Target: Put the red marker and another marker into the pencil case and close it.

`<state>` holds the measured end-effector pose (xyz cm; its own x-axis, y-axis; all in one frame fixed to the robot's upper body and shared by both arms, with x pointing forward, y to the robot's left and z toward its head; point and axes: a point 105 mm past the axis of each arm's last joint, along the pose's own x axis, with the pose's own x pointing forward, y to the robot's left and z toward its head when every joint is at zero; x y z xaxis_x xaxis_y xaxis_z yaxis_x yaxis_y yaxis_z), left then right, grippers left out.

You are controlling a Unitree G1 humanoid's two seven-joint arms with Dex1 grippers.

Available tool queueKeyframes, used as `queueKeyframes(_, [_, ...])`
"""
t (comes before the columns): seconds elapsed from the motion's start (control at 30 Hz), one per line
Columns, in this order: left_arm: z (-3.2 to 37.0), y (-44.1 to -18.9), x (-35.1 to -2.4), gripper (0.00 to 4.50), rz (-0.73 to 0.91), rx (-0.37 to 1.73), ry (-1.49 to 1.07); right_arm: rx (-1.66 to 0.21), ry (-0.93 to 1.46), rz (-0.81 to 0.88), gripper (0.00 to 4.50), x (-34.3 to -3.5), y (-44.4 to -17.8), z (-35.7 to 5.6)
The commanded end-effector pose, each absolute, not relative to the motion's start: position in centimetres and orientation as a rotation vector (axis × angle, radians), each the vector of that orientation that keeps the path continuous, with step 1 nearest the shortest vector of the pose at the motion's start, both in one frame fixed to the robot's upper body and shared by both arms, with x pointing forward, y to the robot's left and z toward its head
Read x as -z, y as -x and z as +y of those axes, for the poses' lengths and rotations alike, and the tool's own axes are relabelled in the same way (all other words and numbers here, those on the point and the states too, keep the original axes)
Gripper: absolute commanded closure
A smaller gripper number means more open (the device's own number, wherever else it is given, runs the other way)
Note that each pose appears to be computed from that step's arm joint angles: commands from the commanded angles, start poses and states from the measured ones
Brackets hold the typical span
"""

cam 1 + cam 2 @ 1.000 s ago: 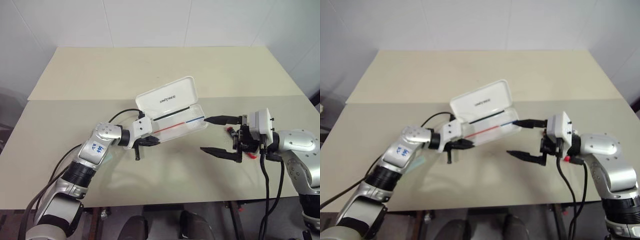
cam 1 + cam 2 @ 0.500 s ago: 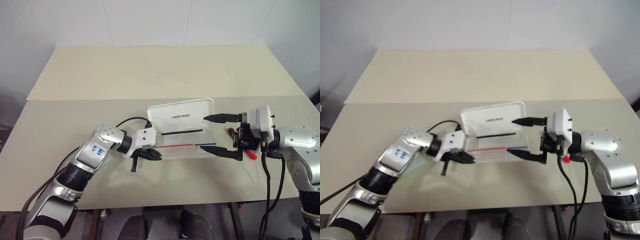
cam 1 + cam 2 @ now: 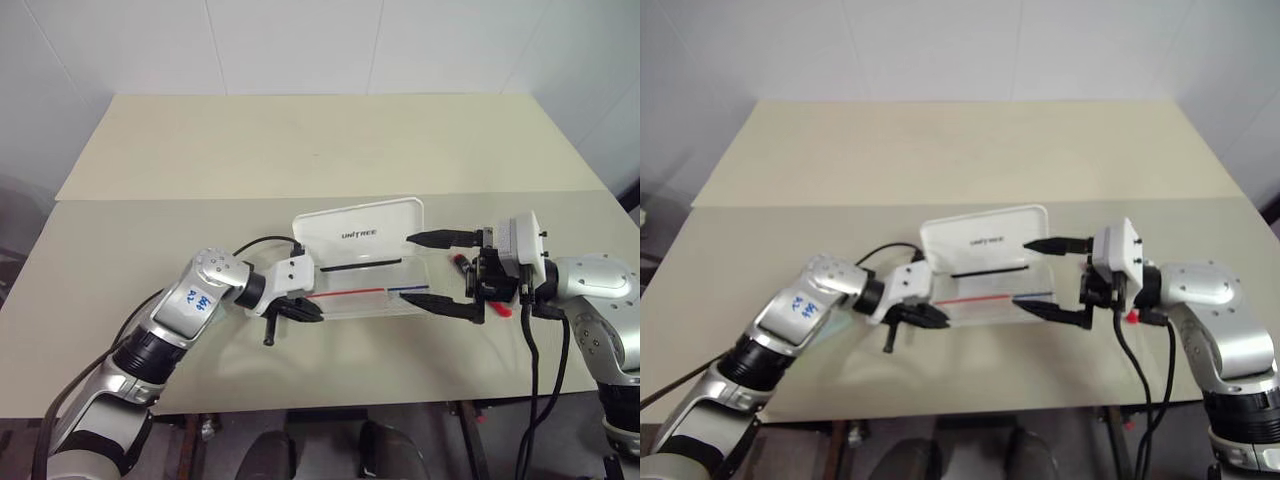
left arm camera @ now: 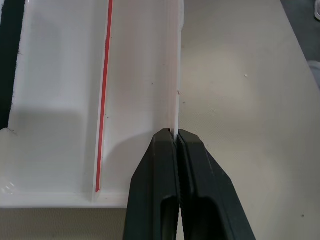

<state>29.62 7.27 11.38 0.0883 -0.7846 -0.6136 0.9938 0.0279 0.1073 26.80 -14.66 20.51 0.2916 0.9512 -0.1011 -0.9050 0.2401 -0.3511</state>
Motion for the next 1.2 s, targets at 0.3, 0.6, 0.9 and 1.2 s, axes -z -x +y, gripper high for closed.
queueKeyframes(0.3, [6.0, -29.3, -11.4, 1.05, 0.447, 1.473, -0.538, -1.264, 0.391, -0.208, 0.00, -21.8, -26.2, -14.5])
queueKeyframes(0.6, [5.0, -29.2, -13.1, 0.78, 0.348, 1.480, -0.433, -1.255, 0.362, -0.207, 0.00, -21.4, -26.1, -14.2])
queueKeyframes(0.9, [5.6, -28.7, -15.7, 0.78, 0.159, 1.485, -0.308, -1.100, 0.234, -0.135, 0.00, -20.4, -27.6, -17.1])
queueKeyframes(1.2, [7.8, -27.3, -17.4, 0.78, -0.020, 1.521, -0.249, -0.823, 0.223, 0.015, 0.00, -17.1, -29.4, -22.8])
